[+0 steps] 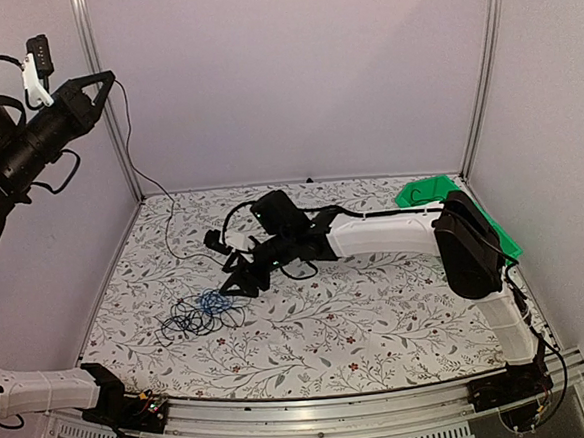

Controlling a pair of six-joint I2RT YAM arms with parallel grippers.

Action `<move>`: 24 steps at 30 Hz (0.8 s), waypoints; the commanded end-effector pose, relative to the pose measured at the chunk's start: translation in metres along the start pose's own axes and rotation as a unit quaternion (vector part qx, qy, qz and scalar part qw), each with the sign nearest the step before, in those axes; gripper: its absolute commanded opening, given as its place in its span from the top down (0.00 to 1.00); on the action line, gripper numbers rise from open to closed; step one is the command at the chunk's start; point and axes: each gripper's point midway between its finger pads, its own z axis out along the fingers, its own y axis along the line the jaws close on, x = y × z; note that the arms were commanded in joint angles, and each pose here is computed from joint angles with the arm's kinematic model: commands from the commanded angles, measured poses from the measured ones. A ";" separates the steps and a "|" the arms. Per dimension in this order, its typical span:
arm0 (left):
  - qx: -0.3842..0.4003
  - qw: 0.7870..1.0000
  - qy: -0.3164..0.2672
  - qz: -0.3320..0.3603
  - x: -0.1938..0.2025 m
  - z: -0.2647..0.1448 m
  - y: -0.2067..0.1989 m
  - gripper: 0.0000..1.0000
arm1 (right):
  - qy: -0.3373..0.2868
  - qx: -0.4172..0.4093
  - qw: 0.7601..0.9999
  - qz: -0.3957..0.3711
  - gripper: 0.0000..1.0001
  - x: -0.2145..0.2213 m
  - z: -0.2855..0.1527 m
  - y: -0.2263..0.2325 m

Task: Untangle the cables

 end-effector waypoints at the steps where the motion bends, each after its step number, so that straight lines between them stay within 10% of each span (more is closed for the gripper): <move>1: 0.008 1.000 -0.022 -0.011 -0.009 -0.006 -0.004 1.00 | -0.025 -0.014 1.000 -0.005 0.33 -0.034 -0.016 0.005; 8: 0.011 1.000 -0.020 -0.014 -0.009 -0.006 -0.005 1.00 | -0.035 0.029 0.999 -0.002 0.34 -0.049 -0.010 -0.017; 17: -0.004 1.000 -0.009 -0.015 0.001 -0.006 0.002 1.00 | -0.042 0.075 0.996 -0.014 0.91 -0.061 -0.018 -0.036; 24: -0.005 1.000 -0.008 -0.025 0.007 -0.008 0.004 1.00 | -0.029 0.084 0.996 -0.028 0.41 -0.051 -0.021 -0.041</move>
